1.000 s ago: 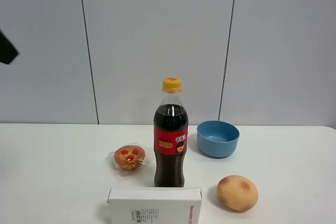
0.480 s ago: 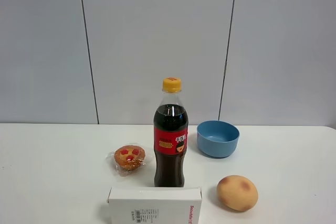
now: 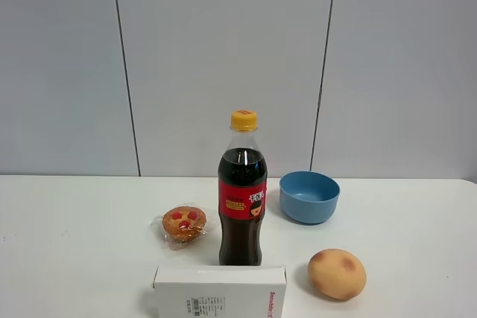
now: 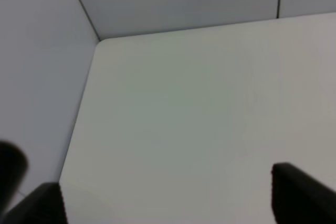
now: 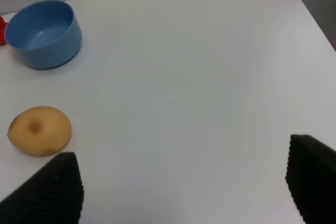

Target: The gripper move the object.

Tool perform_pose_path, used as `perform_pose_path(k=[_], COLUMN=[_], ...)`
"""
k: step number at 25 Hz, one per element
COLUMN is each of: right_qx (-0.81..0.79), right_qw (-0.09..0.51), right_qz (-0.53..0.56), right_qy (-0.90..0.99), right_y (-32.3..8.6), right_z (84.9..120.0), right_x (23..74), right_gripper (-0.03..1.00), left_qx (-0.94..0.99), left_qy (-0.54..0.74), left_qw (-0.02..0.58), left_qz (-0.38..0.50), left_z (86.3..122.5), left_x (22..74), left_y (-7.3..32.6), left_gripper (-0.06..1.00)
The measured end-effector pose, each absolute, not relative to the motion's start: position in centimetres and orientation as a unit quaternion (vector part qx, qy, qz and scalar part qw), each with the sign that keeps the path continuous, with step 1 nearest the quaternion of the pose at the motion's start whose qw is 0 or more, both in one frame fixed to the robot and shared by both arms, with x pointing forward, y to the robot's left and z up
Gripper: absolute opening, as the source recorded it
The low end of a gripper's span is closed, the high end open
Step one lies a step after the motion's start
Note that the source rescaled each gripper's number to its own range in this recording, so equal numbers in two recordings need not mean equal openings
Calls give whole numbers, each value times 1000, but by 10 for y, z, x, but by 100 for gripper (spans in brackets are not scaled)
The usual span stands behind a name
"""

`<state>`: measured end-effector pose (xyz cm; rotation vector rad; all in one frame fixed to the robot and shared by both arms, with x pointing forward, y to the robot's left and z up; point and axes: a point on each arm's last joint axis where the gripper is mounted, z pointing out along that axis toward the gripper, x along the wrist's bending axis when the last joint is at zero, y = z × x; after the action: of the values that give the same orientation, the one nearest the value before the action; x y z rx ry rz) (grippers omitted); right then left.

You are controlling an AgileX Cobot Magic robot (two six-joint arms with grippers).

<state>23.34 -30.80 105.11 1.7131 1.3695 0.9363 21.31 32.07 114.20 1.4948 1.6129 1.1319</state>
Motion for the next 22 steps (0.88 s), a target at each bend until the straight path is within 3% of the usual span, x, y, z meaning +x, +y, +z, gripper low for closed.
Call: perform_pose_path(k=[7,22], right_qx=[668,668], right_qw=[369,369], right_qz=[365,365], right_qy=[534,534], right_y=[-308,-308], right_z=[1051,1051], right_x=[233,233], right_gripper=[100,100], left_qx=[534,629], left_qy=[624,617], left_qw=[386,342], left_qz=[420,327], left_z=[1132,1051], left_x=[194,244], left_y=[318,302], left_gripper=[93,93])
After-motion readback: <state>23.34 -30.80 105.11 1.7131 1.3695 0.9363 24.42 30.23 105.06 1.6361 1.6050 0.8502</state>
